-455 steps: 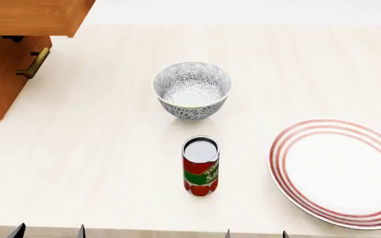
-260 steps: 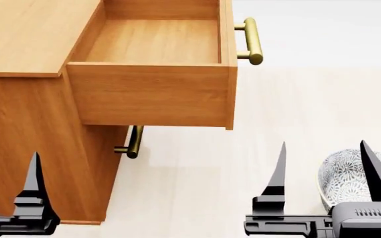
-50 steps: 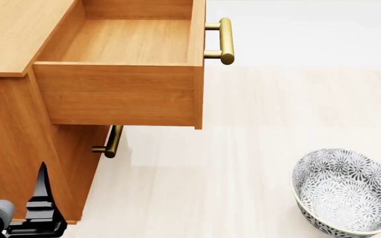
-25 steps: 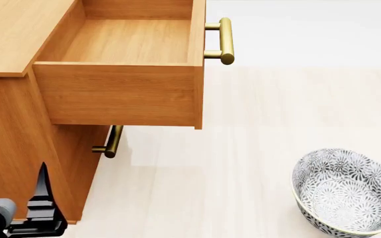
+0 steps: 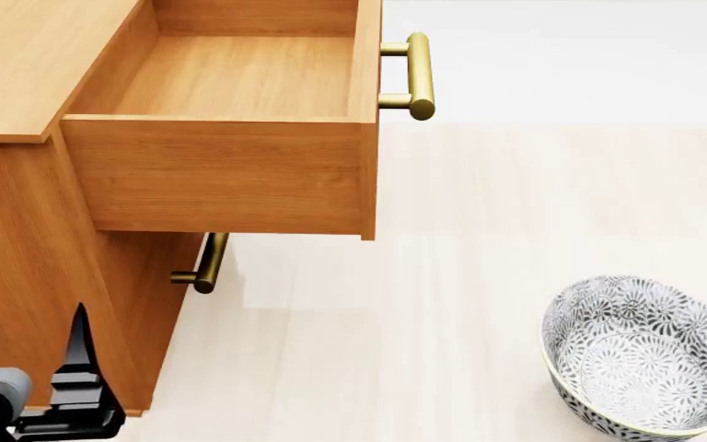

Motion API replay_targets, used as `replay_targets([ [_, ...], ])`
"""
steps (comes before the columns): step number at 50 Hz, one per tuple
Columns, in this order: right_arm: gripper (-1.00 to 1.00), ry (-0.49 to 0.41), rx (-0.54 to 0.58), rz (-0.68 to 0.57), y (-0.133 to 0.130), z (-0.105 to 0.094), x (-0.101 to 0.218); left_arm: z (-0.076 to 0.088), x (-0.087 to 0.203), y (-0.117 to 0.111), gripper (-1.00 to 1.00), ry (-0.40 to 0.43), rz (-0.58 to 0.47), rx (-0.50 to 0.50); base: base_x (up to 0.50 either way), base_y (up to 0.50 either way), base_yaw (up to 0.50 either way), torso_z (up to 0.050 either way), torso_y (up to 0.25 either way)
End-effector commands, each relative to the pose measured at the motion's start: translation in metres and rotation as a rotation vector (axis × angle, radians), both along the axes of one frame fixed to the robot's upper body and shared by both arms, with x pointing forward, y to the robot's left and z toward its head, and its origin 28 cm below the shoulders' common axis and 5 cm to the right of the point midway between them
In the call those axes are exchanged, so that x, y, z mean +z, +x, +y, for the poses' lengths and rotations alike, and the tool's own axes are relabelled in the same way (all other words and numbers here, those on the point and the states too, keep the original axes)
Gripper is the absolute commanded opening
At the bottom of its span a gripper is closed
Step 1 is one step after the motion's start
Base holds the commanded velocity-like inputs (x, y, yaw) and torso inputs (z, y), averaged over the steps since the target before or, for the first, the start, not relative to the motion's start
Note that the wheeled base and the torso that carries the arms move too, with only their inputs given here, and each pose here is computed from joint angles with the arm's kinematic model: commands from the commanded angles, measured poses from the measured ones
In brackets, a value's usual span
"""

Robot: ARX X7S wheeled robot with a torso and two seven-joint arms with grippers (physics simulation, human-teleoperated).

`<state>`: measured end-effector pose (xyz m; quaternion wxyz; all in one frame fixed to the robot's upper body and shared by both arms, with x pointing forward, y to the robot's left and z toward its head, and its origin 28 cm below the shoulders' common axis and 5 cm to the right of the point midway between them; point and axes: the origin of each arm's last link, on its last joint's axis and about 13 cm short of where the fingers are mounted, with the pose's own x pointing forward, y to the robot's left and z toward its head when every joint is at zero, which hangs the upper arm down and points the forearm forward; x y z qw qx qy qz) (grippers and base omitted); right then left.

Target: Put the ketchup in the top drawer of the cabinet.

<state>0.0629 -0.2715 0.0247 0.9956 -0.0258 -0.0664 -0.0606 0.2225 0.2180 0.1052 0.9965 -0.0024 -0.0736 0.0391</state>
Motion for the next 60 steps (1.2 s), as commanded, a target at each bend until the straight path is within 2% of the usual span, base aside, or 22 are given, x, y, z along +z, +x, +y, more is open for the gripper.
replay_targets([
  [1,1.0,0.006,0.021,-0.052,0.002,0.005,0.007,0.001,-0.001,0.0,1.0,-0.001,0.005,0.004,0.0,0.0,0.0,0.0,0.0],
  [7,1.0,0.004,0.033,-0.084,0.003,0.008,0.015,0.001,-0.002,0.001,1.0,-0.004,0.01,0.005,0.0,0.0,0.0,0.0,0.0],
  [11,1.0,0.003,0.033,-0.084,0.003,0.009,0.009,0.001,-0.003,0.002,1.0,-0.006,0.014,0.005,0.0,0.0,0.0,0.0,0.0],
  [36,1.0,0.012,0.041,0.004,0.013,0.012,-0.004,0.0,-0.005,0.003,1.0,-0.007,0.022,0.005,0.0,0.0,0.0,0.0,0.0],
  [60,1.0,0.016,0.003,0.095,0.021,0.008,-0.025,0.001,-0.007,0.005,1.0,-0.009,0.028,0.008,0.0,0.0,0.0,0.0,0.0],
])
